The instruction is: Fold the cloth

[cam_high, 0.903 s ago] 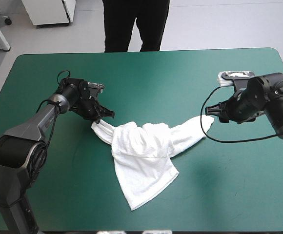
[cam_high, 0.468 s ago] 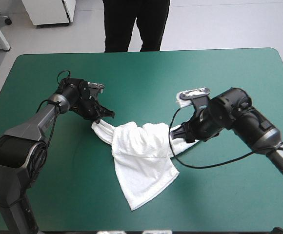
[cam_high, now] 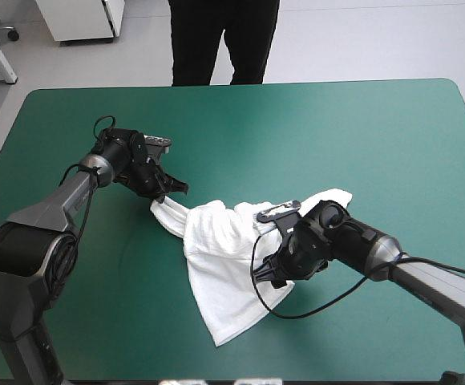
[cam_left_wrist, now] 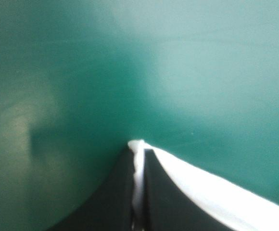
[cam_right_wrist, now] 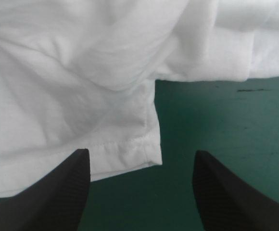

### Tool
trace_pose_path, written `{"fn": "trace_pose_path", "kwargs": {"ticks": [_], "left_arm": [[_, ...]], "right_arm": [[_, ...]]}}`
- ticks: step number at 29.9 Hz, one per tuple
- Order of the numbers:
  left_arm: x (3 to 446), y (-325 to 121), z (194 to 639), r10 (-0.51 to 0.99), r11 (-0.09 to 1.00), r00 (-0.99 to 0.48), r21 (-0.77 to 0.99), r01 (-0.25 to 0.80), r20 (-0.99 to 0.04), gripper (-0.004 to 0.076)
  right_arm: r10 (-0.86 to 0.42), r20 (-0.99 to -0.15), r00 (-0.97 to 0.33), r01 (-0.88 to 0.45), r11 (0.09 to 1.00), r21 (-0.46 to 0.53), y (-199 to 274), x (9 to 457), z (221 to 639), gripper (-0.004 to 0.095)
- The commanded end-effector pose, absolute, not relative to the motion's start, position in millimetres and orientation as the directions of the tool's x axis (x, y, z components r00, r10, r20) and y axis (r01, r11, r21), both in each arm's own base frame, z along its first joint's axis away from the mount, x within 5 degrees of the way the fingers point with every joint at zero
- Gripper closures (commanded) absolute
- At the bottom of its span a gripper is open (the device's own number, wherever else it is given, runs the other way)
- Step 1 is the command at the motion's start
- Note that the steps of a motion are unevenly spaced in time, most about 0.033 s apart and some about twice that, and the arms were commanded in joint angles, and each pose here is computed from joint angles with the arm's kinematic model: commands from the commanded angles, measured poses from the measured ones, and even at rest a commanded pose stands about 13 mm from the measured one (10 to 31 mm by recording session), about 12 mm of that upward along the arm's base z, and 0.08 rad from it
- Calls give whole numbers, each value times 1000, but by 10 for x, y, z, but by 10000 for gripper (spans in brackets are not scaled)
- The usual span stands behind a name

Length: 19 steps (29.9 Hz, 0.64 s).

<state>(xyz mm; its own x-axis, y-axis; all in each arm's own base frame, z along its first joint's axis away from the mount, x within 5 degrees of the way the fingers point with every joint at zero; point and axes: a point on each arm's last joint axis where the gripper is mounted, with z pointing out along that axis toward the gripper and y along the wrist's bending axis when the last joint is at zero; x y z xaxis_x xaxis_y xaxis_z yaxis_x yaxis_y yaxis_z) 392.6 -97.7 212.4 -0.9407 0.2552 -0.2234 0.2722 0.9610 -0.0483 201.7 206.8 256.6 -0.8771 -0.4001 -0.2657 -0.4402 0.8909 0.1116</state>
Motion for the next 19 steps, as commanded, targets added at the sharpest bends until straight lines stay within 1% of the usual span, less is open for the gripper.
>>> {"fn": "trace_pose_path", "kwargs": {"ticks": [1,5,9,10,11,13,16,17,18,19], "left_arm": [[3927,-960,2230,264,959,-930,-32,281,-254,733],[3927,-960,2230,264,959,-930,-32,281,-254,733],[3927,-960,2230,264,959,-930,-32,281,-254,733],[3927,-960,2230,264,959,-930,-32,281,-254,733],[3927,-960,2230,264,959,-930,-32,281,-254,733],[3928,-959,2230,265,959,-930,-30,282,-254,733],[3928,-959,2230,265,959,-930,-30,282,-254,733],[3928,-959,2230,265,959,-930,-30,282,-254,733],[3928,-959,2230,265,959,-930,-30,282,-254,733],[3928,-959,2230,265,959,-930,-30,282,-254,733]], "right_arm": [[-401,-310,-862,-456,881,127,2114,2055,2557,324],[-406,-290,-867,-458,878,141,2170,2083,2401,324],[-410,-217,-886,-445,883,151,2227,2071,2249,328],[-418,-198,-886,-450,878,160,2249,2052,2221,344],[-431,-190,-882,-461,872,164,2277,2028,2205,384],[-455,-187,-871,-484,859,165,2333,1969,2195,521],[-473,-189,-861,-503,848,169,2407,1885,2196,863],[-469,-187,-863,-498,850,171,2416,1873,2196,927],[-462,-184,-867,-491,855,168,2414,1872,2195,916],[-460,-184,-869,-488,858,162,2408,1875,2194,925]]}}
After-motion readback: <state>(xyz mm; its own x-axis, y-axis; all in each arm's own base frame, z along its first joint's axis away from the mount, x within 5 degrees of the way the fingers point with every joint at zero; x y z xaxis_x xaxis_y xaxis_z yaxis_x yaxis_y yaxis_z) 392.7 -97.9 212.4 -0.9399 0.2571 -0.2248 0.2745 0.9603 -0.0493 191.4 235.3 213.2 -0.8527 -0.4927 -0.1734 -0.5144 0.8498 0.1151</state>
